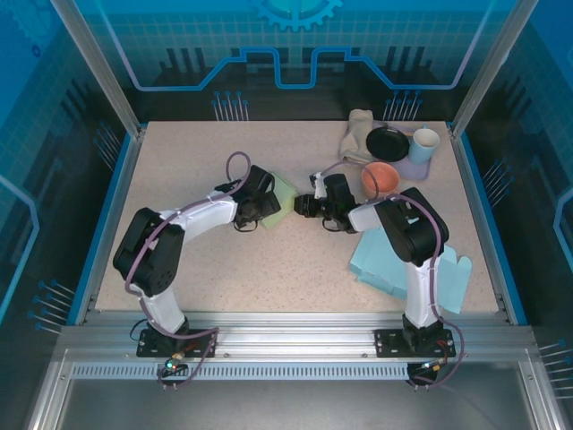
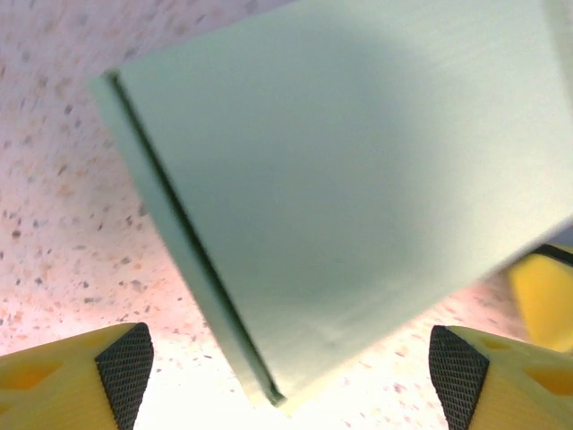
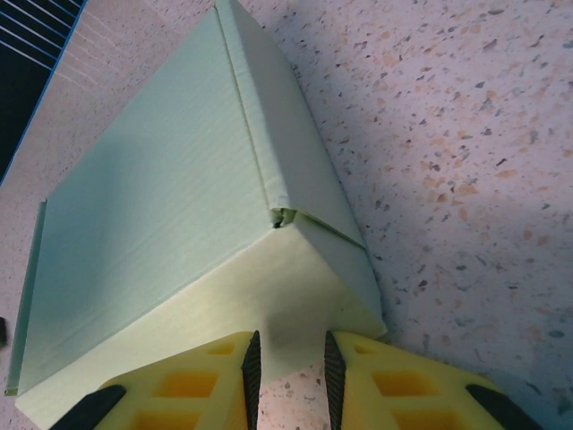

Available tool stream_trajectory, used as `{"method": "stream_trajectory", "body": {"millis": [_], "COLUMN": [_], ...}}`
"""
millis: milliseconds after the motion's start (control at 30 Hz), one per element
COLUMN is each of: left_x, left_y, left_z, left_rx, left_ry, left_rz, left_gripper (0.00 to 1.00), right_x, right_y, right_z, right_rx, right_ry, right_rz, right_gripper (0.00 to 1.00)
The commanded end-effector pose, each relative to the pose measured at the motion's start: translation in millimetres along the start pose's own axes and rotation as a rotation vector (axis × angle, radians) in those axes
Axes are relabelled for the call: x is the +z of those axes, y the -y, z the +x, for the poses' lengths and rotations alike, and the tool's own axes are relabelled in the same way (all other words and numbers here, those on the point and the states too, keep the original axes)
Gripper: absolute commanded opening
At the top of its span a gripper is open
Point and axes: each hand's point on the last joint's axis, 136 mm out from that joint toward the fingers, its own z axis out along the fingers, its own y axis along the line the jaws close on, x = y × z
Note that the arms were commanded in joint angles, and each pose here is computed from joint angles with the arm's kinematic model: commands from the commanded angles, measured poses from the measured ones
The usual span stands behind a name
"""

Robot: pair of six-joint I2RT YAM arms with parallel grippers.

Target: Fold the paper box

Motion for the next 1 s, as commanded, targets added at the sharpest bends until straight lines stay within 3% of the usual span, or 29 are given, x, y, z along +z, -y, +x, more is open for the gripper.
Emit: {"method": "stream_trajectory", "body": {"millis": [0, 100, 400, 533, 733, 967], "left_x": [-30, -30, 15, 42, 71, 78], "left_y": [26, 32, 43, 47, 47, 53], "left_z": [-31, -55, -114, -115, -111, -105], "left_rx": [0.147, 0.202, 0.339, 0.388, 0.381, 0.342], "left_ry": [0.079, 0.081, 0.051, 0.002, -0.053, -0.083], "left_rz": [0.113, 0.162, 0.389, 0.41, 0.401, 0.445], "left_gripper": [0.85, 0.85, 0.83, 0.81, 0.79, 0.78], "right_x": [-1, -6, -14, -11, -6, 4], "right_y": [22, 21, 21, 29, 26, 26], "right_z": [4, 3, 4, 2, 1, 3], "right_rx": [0.069, 0.104, 0.309, 0.338, 0.346, 0.354], "right_ry": [-0.039, -0.056, -0.124, -0.138, -0.152, -0.187], "right_rz": [0.041, 0.032, -0.029, -0.032, -0.053, -0.043], "right_gripper": [0.28, 0.28, 0.05, 0.0, 0.0, 0.0]}}
